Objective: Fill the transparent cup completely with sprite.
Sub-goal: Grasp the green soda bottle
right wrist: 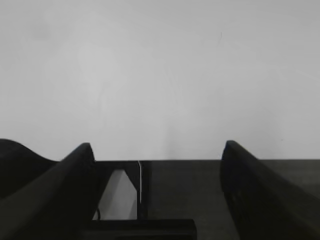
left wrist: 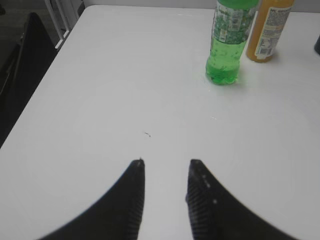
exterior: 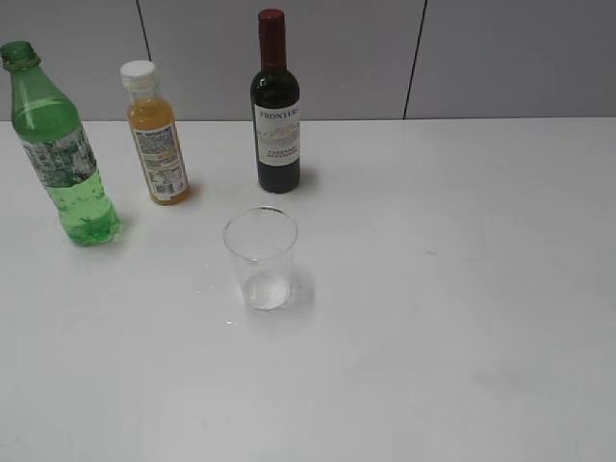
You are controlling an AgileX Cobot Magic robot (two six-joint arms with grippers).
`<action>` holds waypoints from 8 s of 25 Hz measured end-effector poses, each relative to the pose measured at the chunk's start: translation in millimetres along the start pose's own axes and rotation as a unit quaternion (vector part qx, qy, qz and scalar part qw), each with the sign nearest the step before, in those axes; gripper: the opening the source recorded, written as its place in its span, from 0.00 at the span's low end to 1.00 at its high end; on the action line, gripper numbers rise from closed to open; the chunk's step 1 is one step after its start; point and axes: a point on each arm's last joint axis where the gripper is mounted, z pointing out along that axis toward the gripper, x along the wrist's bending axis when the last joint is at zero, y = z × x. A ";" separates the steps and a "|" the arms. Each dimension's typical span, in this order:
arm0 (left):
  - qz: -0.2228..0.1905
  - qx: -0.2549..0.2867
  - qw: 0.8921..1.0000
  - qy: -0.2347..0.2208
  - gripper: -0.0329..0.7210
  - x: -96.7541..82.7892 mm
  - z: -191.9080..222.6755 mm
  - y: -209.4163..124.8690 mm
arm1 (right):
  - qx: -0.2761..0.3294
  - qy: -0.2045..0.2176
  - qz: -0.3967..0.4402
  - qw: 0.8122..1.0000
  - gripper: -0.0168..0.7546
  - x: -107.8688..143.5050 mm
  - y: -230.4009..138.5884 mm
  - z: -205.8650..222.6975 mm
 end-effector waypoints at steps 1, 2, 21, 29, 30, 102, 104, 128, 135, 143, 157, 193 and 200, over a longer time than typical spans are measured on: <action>0.000 0.000 1.000 0.000 0.36 0.0 0.0 0.0 | -0.021 0.003 0.002 1.000 0.78 1.0 -2.3 -5.1; 0.000 0.000 1.000 0.000 0.36 0.0 0.0 0.0 | -0.043 0.008 0.004 0.999 0.78 2.2 -5.6 -10.8; 0.000 0.000 1.000 0.000 0.36 0.0 0.0 0.0 | -0.311 0.019 -0.006 0.950 0.78 10.3 -70.8 -65.8; 0.000 0.000 1.000 0.000 0.36 0.0 0.0 0.0 | -0.323 -0.011 -0.064 0.944 0.78 8.9 -74.7 -67.5; 0.000 0.000 1.000 0.000 0.36 0.0 0.0 0.0 | -0.323 -0.011 -0.067 0.944 0.78 9.1 -74.7 -67.5; 0.034 -0.205 0.978 0.010 0.88 2.8 23.8 64.3 | -0.326 0.044 -0.092 0.940 0.78 12.6 -75.5 -68.3; 0.023 -0.212 0.977 0.008 0.87 3.4 36.3 70.9 | -0.326 0.044 -0.092 0.940 0.78 12.6 -75.5 -68.3; -0.031 -0.153 0.987 0.031 0.83 13.7 188.6 83.4 | -0.326 0.044 -0.092 0.940 0.78 12.6 -75.5 -68.3; -0.040 -0.171 0.984 0.018 0.83 9.3 195.8 42.3 | -0.326 0.044 -0.092 0.940 0.78 12.6 -75.5 -68.3; 0.010 -0.166 0.985 -0.040 0.84 -2.5 224.1 31.2 | -0.326 0.044 -0.092 0.940 0.78 12.6 -75.5 -68.3; 0.018 -0.140 0.987 -0.074 0.92 -7.7 278.8 26.3 | -0.327 0.044 -0.092 0.940 0.77 12.6 -75.4 -68.4; 0.015 -0.147 0.986 -0.078 0.93 -5.8 381.1 33.1 | -0.326 0.044 -0.091 0.940 0.77 12.6 -75.4 -68.4; 0.012 -0.161 0.984 -0.080 0.91 -6.1 392.4 31.3 | -0.326 0.044 -0.091 0.940 0.77 12.6 -75.4 -68.4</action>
